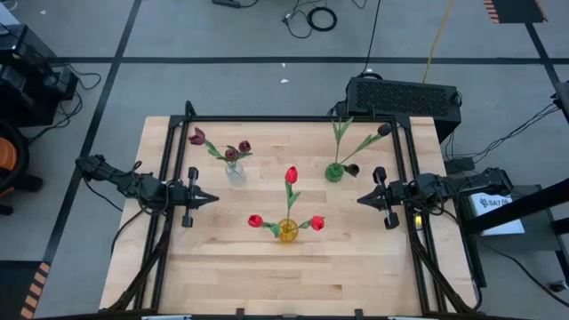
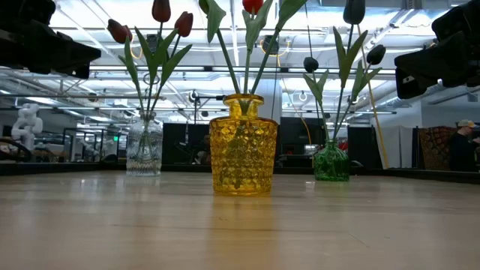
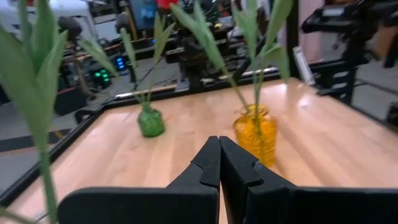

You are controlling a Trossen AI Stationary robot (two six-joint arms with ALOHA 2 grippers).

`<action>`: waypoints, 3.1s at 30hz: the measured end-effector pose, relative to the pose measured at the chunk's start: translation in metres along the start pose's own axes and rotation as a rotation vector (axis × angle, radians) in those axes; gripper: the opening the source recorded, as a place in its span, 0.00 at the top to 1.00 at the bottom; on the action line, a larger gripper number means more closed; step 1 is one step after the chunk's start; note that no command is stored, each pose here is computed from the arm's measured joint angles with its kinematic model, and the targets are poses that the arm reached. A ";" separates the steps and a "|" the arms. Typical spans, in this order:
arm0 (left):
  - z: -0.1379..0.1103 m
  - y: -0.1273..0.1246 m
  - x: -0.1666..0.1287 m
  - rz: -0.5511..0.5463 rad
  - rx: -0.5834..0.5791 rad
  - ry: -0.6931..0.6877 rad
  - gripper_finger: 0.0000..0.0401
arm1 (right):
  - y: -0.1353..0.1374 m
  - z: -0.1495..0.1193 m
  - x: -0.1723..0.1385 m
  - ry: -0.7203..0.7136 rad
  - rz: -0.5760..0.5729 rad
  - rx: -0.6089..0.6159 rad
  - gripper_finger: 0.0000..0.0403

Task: Sort flowers into vase by color
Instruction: Return to Home position

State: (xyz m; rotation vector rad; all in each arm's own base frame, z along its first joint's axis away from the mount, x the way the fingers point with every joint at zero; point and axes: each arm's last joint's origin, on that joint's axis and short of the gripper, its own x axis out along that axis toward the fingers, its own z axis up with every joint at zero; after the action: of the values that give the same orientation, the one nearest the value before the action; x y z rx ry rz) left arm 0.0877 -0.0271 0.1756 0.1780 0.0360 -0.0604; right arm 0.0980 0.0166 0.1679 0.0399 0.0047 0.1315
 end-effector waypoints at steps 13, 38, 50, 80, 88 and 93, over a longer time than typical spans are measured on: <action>-0.005 0.002 0.005 -0.078 -0.064 -0.083 1.00 | 0.000 0.000 0.000 0.000 -0.001 0.000 1.00; -0.012 0.016 0.009 -0.037 -0.090 -0.065 1.00 | 0.000 0.000 0.000 0.000 0.000 0.000 1.00; -0.012 0.016 0.009 -0.027 -0.088 -0.066 1.00 | 0.000 0.000 0.000 0.000 0.000 0.000 1.00; -0.012 0.017 0.009 -0.024 -0.086 -0.067 1.00 | 0.000 0.000 0.000 0.000 0.000 0.000 1.00; -0.012 0.017 0.009 -0.024 -0.088 -0.067 1.00 | 0.000 0.000 0.000 0.000 0.000 0.000 1.00; -0.012 0.017 0.009 -0.024 -0.088 -0.067 1.00 | 0.000 0.000 0.000 0.000 0.000 0.000 1.00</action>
State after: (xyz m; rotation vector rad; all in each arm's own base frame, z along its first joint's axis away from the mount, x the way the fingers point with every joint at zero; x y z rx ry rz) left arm 0.0970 -0.0092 0.1667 0.0871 -0.0258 -0.0882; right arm 0.0980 0.0166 0.1678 0.0400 0.0045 0.1319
